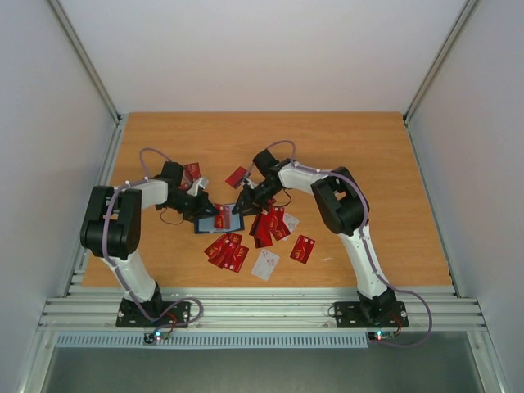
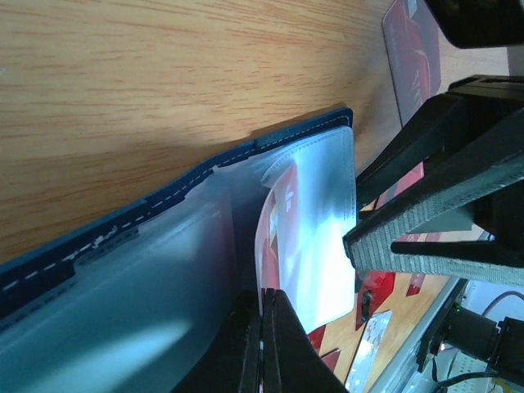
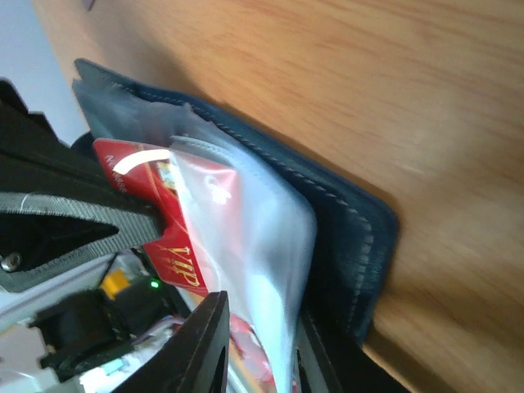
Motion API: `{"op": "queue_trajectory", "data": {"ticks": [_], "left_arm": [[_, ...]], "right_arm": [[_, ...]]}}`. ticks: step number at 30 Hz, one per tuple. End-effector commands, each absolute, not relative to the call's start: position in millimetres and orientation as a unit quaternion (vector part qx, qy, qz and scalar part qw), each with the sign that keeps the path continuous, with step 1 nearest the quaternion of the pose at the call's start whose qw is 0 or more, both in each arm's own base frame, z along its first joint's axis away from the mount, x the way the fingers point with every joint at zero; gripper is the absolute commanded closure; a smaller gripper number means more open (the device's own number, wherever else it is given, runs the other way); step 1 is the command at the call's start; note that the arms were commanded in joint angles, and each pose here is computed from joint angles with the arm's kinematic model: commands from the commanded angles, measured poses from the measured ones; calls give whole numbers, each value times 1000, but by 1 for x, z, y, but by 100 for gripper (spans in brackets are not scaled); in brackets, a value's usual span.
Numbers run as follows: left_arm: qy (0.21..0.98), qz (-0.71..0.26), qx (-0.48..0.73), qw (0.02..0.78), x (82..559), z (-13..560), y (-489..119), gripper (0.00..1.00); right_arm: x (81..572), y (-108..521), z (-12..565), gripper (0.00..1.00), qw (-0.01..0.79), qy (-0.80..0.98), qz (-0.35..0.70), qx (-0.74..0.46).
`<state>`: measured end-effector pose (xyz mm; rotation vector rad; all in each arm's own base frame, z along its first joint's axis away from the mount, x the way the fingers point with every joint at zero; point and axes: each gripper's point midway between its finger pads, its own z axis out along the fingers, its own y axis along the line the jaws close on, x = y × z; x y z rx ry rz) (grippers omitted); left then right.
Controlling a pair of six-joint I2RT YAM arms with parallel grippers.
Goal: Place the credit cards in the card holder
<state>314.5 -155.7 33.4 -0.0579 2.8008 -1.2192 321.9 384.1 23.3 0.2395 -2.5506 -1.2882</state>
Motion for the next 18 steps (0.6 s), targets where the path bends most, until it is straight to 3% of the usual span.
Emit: {"op": "queue_trajectory", "data": {"ticks": [1,7,14,18], "left_arm": [[927,-373,-35,20,305,13,-153,100],[935,-353,-30,10,298,11,-149,100],[940,-341,-21,6,293,10,-149,100],[941,-338,-18,7,294,12,-150,100]], "right_arm": [[312,364,-16,70,131,-925,-348,77],[317,353,10,56,104,-933,-329,99],[308,336,30,56,85,-943,-305,106],[302,331,35,62,79,-943,-307,103]]}}
